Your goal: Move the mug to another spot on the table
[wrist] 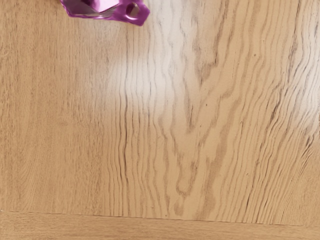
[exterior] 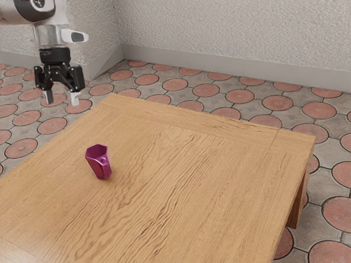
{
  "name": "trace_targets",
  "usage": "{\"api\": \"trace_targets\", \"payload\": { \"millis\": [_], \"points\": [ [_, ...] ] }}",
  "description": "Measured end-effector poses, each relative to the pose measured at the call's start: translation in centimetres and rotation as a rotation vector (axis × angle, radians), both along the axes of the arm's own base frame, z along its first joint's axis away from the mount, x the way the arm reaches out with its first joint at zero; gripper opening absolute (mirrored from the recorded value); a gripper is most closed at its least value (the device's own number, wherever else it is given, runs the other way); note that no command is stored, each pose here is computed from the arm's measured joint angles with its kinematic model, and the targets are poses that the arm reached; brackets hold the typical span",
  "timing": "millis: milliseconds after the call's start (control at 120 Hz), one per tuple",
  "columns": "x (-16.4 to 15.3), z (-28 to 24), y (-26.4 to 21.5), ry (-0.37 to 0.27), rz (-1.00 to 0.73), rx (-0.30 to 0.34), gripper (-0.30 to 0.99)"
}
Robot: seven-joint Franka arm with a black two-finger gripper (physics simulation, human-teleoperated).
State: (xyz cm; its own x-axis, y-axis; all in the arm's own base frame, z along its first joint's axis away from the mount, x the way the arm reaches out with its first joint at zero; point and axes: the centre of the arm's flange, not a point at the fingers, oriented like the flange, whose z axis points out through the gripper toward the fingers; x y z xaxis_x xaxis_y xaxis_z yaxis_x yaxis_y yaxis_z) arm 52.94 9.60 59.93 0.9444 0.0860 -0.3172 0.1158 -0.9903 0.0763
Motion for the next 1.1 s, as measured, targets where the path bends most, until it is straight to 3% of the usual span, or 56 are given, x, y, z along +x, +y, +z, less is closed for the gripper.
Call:
{"api": "trace_targets", "payload": {
  "millis": [92, 167, 433, 625, 842, 917, 1100],
  "points": [
    [1.8, 0.5, -2.2, -0.120, -0.055, 0.025, 0.68],
    [2.0, 0.4, -3.6, -0.170, -0.077, 0.036, 0.67],
    [1.4, -7.3, -7.8, -0.104, -0.016, 0.018, 0.67],
    [-3.8, -14.8, -10.3, -0.118, 0.072, 0.024, 0.67],
    [-2.8, -23.7, -10.6, -0.277, 0.265, 0.052, 0.67],
    [-1.6, -25.0, -10.5, -0.340, 0.337, 0.054, 0.67],
    [-0.1, -27.1, -10.3, -0.424, 0.456, 0.098, 0.67]
  ]
}}
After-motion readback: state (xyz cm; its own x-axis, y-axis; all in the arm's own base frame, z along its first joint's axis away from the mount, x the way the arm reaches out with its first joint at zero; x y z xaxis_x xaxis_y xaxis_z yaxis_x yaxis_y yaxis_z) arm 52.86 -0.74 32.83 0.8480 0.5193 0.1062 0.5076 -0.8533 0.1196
